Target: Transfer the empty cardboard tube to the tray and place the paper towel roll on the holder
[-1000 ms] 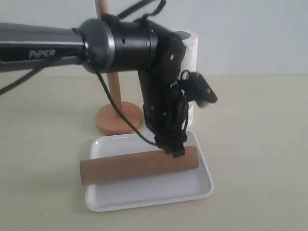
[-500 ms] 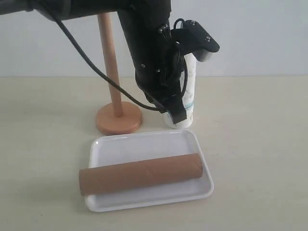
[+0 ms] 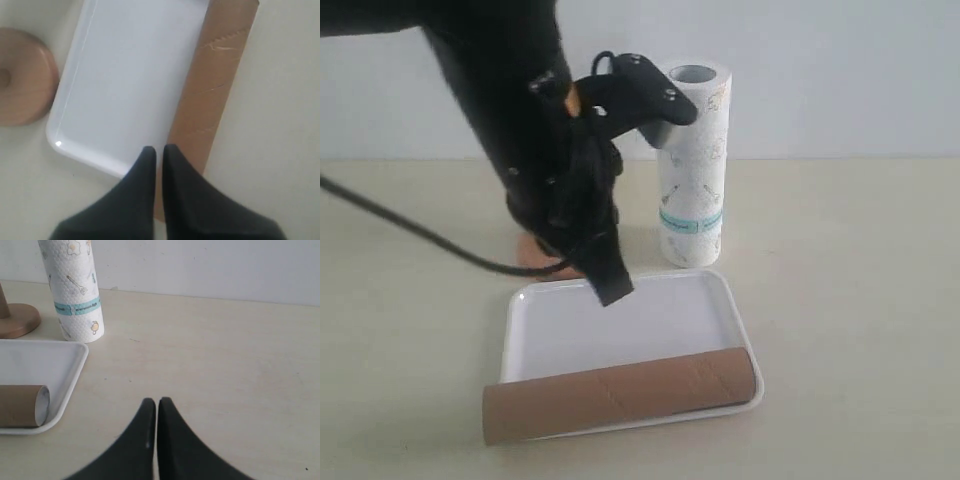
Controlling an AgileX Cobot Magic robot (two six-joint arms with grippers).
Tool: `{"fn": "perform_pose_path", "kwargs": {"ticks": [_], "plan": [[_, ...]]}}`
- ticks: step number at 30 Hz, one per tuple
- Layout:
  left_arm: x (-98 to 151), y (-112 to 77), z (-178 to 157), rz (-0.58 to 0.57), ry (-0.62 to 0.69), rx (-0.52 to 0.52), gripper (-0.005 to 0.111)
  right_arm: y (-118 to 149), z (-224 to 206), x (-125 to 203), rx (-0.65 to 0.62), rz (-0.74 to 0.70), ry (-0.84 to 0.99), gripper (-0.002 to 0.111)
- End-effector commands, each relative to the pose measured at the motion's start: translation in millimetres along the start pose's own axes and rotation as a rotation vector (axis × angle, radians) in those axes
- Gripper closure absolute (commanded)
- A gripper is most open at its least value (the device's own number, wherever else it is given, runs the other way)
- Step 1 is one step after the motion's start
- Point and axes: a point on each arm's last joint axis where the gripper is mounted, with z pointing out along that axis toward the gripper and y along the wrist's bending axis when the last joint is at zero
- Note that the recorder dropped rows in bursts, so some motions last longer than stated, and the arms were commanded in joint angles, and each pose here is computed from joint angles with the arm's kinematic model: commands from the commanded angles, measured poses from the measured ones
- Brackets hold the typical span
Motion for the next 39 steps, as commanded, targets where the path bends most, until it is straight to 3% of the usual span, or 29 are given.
{"fn": "perform_pose_path", "kwargs": {"ticks": [1,5,9,14,19,24,30,34,39], "plan": [[61.1,-15.2,-24.3,-0.115,-0.163,-0.026,0.103,0.0,-0.4,-0.6,0.000,-0.002,-0.009,0.107],[126.8,-30.3,-47.1,-0.192,-0.376,-0.076,0.103,0.0,-0.4,-0.6,0.000,-0.002,-0.009,0.107],[164.0,-41.4,-79.8,-0.215,-0.528,-0.088,0.103,0.0,-0.4,-0.6,0.000,-0.002,-0.009,0.107],[192.1,-47.4,-117.2,-0.220,-0.714,-0.132,0.103,0.0,-0.4,-0.6,0.000,-0.002,-0.009,0.107],[210.3,-51.8,-135.7,-0.222,-0.821,-0.157,0.103,0.0,-0.4,-0.6,0.000,-0.002,-0.009,0.107],[224.7,-45.2,-151.5,-0.287,-0.996,-0.303,0.103,0.0,-0.4,-0.6,0.000,-0.002,-0.009,0.107],[249.5,-33.7,-112.9,-0.487,-1.091,-0.559,0.103,0.0,-0.4,-0.6,0.000,-0.002,-0.009,0.107],[271.4,-38.1,-76.4,-0.654,-1.129,-0.608,0.103,0.0,-0.4,-0.6,0.000,-0.002,-0.009,0.107],[295.7,-53.8,-32.4,-0.706,-1.105,-0.632,0.103,0.0,-0.4,-0.6,0.000,-0.002,-0.009,0.107]]}}
